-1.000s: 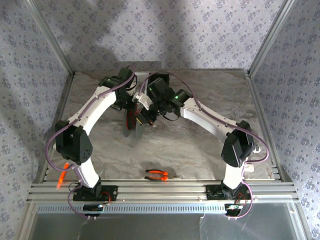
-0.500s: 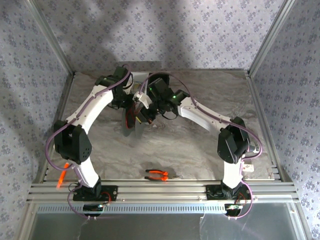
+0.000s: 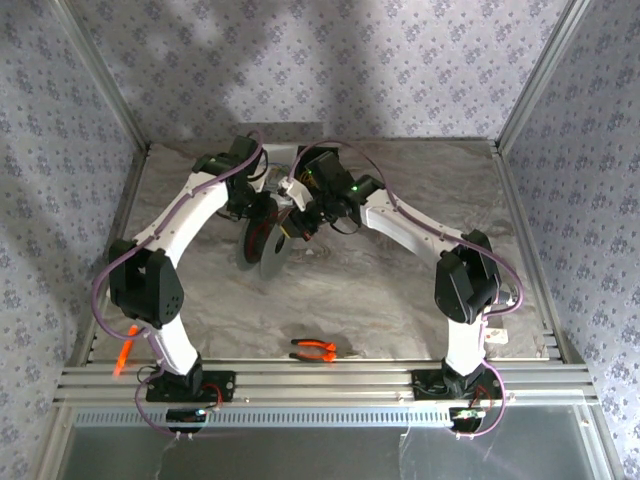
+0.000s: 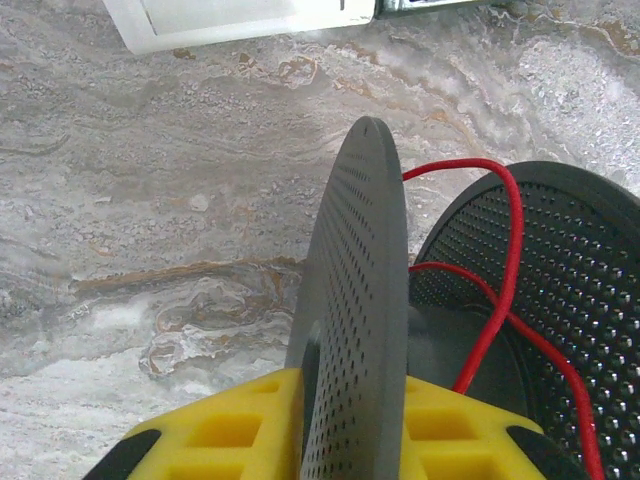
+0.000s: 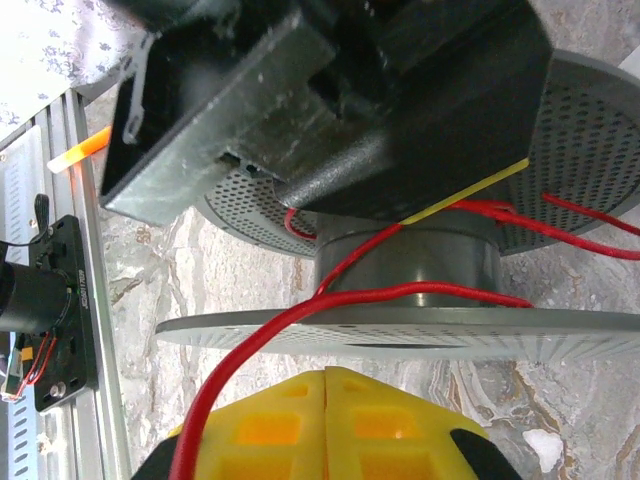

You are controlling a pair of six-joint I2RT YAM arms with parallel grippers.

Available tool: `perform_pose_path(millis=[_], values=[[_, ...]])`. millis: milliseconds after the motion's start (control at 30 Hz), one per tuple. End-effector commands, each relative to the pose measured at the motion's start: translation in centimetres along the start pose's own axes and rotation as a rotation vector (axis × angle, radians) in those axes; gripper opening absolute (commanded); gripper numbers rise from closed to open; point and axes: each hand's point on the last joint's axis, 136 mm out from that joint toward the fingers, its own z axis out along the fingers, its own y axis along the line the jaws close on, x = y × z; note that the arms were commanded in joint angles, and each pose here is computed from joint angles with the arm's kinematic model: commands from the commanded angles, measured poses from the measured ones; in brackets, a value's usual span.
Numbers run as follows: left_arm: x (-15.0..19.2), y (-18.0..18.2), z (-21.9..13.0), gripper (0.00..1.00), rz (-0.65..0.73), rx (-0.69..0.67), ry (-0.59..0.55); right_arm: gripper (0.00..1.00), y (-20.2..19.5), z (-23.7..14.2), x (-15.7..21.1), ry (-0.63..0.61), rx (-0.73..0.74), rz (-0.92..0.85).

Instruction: Wrap the cables

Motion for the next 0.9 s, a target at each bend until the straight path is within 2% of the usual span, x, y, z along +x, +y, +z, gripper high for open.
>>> perform_pose_path(millis=[0, 467, 867], values=[[-0.2, -0.6, -0.9, 0.23, -0.018, 0.036, -0.028, 0.00, -0.3, 1.0, 1.9, 0.053, -0.007, 0.041], [0.6, -1.5, -1.6, 0.29, -0.032, 0.096, -0.033, 0.00, -0.8, 1.7, 2.5, 0.066, -0.012, 0.058], [2.1, -1.7, -0.1, 0.24, -0.047, 0.123, 0.007, 0.00, -1.3, 2.0, 2.4, 0.070, -0.009, 0.066]])
